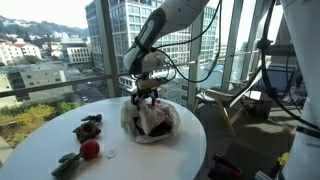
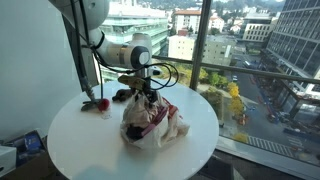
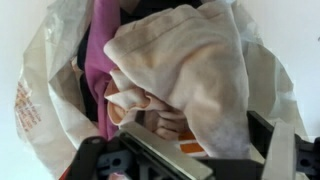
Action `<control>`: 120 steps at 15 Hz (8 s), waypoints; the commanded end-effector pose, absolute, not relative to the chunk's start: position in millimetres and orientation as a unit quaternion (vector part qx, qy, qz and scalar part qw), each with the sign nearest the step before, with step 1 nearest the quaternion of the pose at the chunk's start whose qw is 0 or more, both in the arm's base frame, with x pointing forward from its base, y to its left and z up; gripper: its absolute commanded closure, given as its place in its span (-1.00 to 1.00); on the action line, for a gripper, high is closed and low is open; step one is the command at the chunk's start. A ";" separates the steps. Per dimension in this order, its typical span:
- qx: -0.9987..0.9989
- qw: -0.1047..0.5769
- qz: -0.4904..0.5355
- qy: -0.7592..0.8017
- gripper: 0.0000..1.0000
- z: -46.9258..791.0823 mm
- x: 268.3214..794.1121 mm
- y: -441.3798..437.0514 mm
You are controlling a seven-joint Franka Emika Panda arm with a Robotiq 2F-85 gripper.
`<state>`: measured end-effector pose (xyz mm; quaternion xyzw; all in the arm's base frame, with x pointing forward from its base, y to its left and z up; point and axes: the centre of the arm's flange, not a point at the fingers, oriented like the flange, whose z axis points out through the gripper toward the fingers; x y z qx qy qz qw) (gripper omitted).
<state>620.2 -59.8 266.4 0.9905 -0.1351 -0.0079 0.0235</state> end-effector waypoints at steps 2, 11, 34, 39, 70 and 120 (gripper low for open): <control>0.992 0.061 0.004 -0.114 -1.00 314.1 602.3 -37.1; 0.993 0.047 0.108 -0.016 -1.00 346.6 638.5 32.6; 0.995 -0.081 -0.023 0.045 -1.00 228.6 629.2 96.7; 0.997 -0.054 -0.050 0.011 -1.00 191.3 624.1 66.5; 0.957 -0.276 -0.035 -0.080 0.99 145.0 643.0 7.0; 0.982 -0.087 -0.159 -0.052 -1.00 343.3 594.0 74.3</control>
